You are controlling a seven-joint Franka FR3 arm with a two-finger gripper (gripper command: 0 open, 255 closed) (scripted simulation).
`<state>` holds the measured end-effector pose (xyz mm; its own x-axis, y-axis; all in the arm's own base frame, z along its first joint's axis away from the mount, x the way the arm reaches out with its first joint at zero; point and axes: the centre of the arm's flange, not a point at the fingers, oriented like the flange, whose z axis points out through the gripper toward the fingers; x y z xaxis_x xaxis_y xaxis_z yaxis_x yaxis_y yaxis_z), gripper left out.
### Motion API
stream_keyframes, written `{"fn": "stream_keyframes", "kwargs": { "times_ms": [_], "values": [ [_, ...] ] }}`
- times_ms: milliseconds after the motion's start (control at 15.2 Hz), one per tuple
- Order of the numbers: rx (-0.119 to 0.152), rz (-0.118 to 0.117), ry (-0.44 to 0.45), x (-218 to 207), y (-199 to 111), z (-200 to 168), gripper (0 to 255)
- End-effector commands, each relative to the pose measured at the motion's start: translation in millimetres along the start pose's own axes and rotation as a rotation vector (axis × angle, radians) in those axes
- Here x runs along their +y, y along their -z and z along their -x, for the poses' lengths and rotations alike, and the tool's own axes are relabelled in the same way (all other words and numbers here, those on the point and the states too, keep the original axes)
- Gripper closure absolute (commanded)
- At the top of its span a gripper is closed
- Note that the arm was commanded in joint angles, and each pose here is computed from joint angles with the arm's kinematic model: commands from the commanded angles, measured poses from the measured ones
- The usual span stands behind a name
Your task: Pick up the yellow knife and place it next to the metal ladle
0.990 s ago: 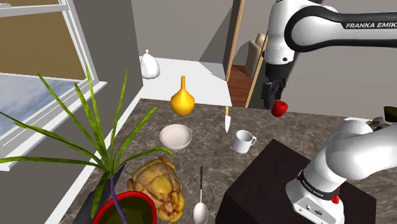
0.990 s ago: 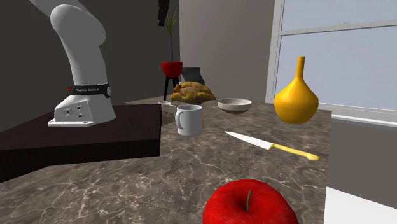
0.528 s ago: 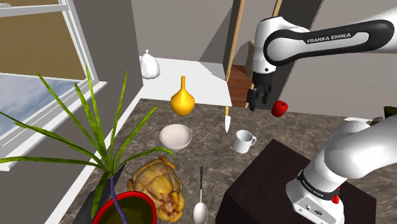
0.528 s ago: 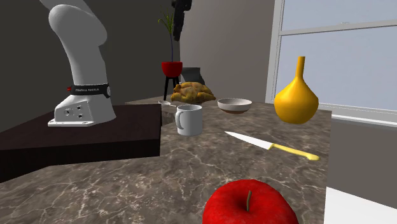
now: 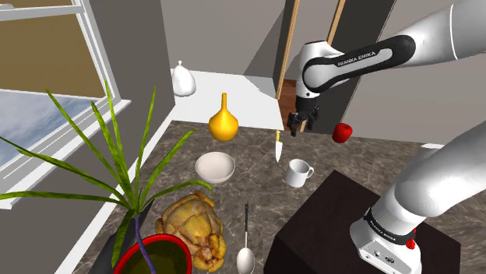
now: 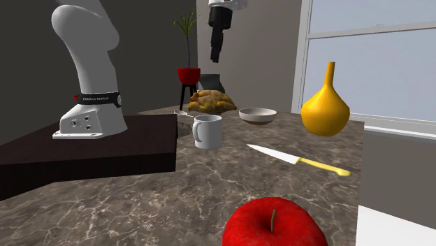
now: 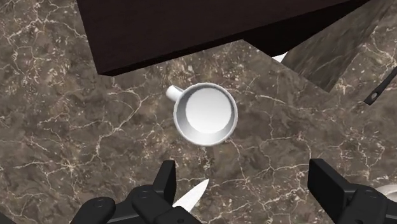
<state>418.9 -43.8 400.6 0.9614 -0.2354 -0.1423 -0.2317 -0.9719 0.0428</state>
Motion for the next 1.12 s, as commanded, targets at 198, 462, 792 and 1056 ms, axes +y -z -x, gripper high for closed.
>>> {"fn": "stream_keyframes", "kwargs": {
  "times_ms": [198,462,792,1056],
  "values": [
    [0.024,-0.017,-0.078,19.4,-37.8,-51.0,0],
    [0.042,-0.031,-0.139,37.6,-65.4,-90.1,0],
    [0.064,-0.048,-0.216,63.2,-99.3,-138.0,0],
    [0.081,-0.061,-0.277,85.8,-126.1,-175.3,0]
  ]
}}
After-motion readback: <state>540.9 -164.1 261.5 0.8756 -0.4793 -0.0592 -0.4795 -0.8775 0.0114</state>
